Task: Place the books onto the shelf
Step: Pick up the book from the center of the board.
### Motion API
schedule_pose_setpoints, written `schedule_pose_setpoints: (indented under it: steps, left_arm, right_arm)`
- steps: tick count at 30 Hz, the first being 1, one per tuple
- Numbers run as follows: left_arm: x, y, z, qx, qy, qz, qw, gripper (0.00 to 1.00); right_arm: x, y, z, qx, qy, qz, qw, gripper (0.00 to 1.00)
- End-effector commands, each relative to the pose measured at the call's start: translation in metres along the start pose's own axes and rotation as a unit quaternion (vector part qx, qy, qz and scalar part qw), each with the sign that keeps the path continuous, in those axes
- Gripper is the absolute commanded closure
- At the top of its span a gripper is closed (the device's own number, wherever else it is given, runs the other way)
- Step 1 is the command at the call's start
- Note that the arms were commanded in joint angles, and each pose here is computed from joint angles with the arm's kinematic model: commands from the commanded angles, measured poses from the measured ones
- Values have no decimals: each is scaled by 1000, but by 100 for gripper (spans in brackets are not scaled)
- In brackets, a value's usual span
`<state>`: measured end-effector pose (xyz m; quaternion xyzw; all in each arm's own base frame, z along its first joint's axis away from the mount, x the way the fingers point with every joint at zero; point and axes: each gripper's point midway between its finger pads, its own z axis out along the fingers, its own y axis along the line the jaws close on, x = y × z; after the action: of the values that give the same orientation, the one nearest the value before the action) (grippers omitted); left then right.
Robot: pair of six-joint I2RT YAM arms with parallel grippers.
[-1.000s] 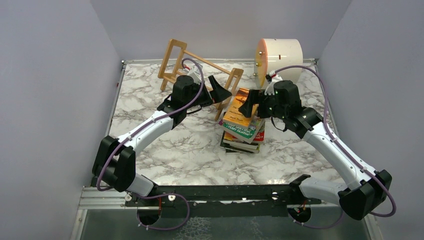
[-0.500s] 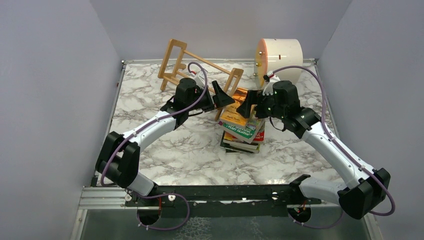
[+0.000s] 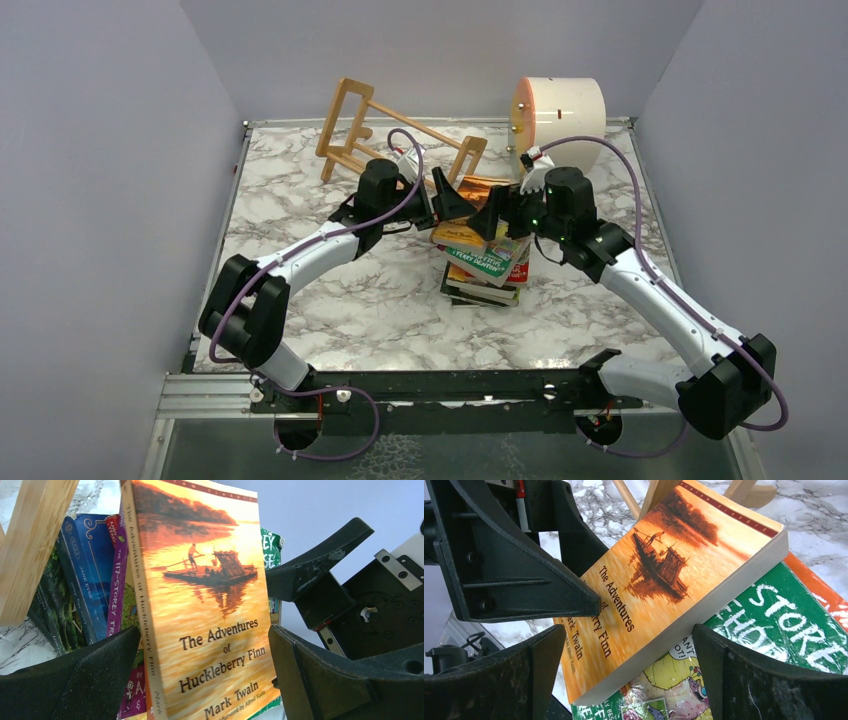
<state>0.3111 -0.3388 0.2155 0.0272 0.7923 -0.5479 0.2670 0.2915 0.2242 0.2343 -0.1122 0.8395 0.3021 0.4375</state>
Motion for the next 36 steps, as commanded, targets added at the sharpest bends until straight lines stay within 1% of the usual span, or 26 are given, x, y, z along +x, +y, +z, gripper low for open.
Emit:
schedule_pose_setpoints:
  steps: [1,3,10,14,18,25,27,30,35,36]
  left_arm:
    - [3,-9,-1,25,2,1,1000,4]
    - [2,-8,-2,22,-2,0,1000,9]
    - [0,-7,-5,17,-15,0,1000,32]
    - [-1,-7,-6,15,-19,1,1000,39]
    - [-4,-9,-8,14,-27,3,1000,40]
    - [-5,-11,-9,16,-29,4,999,53]
    - [-5,-12,-9,16,-31,5,999,55]
    - [-5,-13,-9,18,-31,6,999,64]
    - [-7,-18,-12,25,-36,10,999,83]
    - [-8,-19,-12,27,-37,11,999,84]
  right_arm:
    - [8,10,1,-37,2,-13,999,3]
    - [10,10,2,-39,4,-13,999,3]
    - [15,7,3,-36,6,-14,999,3]
    - [16,7,2,-37,6,-14,999,3]
    - [17,5,3,-35,9,-16,999,3]
    - [18,4,1,-31,8,-19,999,3]
    - [18,4,0,-31,7,-19,999,3]
    - [18,4,-1,-31,6,-20,999,3]
    - [18,4,-2,-32,5,-21,999,3]
    - [18,5,-3,-32,4,-22,999,3]
